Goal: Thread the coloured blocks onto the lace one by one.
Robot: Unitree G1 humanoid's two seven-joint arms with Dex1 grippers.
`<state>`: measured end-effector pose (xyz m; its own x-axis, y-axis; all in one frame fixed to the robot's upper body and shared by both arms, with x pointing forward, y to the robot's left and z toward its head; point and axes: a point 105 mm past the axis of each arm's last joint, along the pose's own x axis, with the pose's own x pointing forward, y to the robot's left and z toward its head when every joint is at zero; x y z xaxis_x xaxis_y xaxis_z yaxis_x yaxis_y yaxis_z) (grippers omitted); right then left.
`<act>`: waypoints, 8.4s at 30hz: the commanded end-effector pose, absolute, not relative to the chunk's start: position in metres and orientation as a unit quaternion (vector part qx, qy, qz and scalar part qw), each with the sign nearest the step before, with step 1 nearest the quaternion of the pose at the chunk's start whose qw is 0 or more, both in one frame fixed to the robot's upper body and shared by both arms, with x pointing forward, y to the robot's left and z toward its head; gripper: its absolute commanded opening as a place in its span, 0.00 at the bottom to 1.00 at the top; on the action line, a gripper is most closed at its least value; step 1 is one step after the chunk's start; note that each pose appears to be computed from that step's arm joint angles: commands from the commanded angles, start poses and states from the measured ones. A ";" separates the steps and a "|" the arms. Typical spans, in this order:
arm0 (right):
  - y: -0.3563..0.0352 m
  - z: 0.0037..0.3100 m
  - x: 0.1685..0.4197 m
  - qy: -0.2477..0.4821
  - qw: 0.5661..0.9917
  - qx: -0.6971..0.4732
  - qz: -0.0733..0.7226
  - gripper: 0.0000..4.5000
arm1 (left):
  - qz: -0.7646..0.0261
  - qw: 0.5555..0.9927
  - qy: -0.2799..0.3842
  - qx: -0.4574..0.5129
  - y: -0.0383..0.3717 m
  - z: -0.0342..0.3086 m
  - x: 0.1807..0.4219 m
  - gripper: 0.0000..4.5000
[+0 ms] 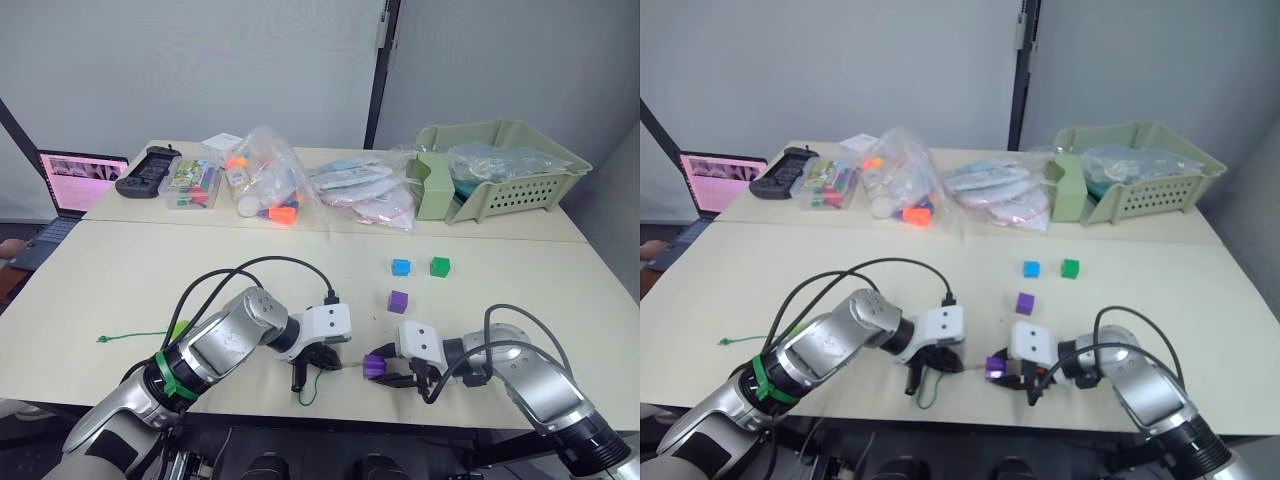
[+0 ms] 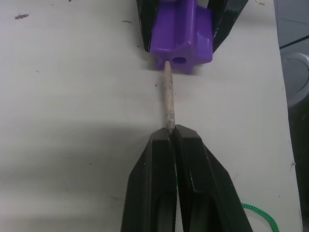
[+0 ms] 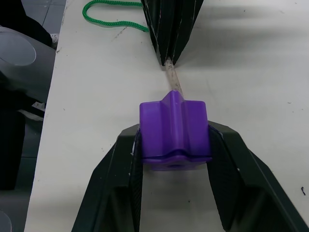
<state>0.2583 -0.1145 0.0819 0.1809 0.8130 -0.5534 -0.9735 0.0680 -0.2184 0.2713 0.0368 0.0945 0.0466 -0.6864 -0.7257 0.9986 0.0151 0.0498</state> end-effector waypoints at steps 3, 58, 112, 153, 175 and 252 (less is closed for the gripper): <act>-0.104 0.077 0.251 0.149 0.704 -0.279 0.636 0.30 | -0.657 0.651 0.234 0.299 0.020 0.109 0.267 0.00; -0.097 0.074 0.250 0.147 0.706 -0.297 0.626 0.30 | -0.606 0.580 0.362 0.406 0.032 0.113 0.272 0.00; -0.095 0.075 0.244 0.152 0.707 -0.289 0.627 0.30 | -0.625 0.637 0.289 0.347 0.005 0.109 0.282 0.07; -0.100 0.079 0.251 0.152 0.722 -0.287 0.612 0.30 | -0.636 0.663 0.284 0.275 0.032 0.085 0.266 0.00; -0.098 0.079 0.251 0.150 0.722 -0.288 0.611 0.30 | -0.657 0.655 0.226 0.299 0.011 0.102 0.273 0.18; -0.132 0.097 0.253 0.178 0.738 -0.307 0.574 0.00 | -0.706 0.587 0.198 0.343 -0.007 0.089 0.264 0.30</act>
<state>0.2494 -0.1297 0.0842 0.2528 0.7385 -0.6251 -0.9666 0.1651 -0.1958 0.2699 -0.0060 0.0903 -0.0478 -0.7036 -0.7090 0.9691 -0.2045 0.1377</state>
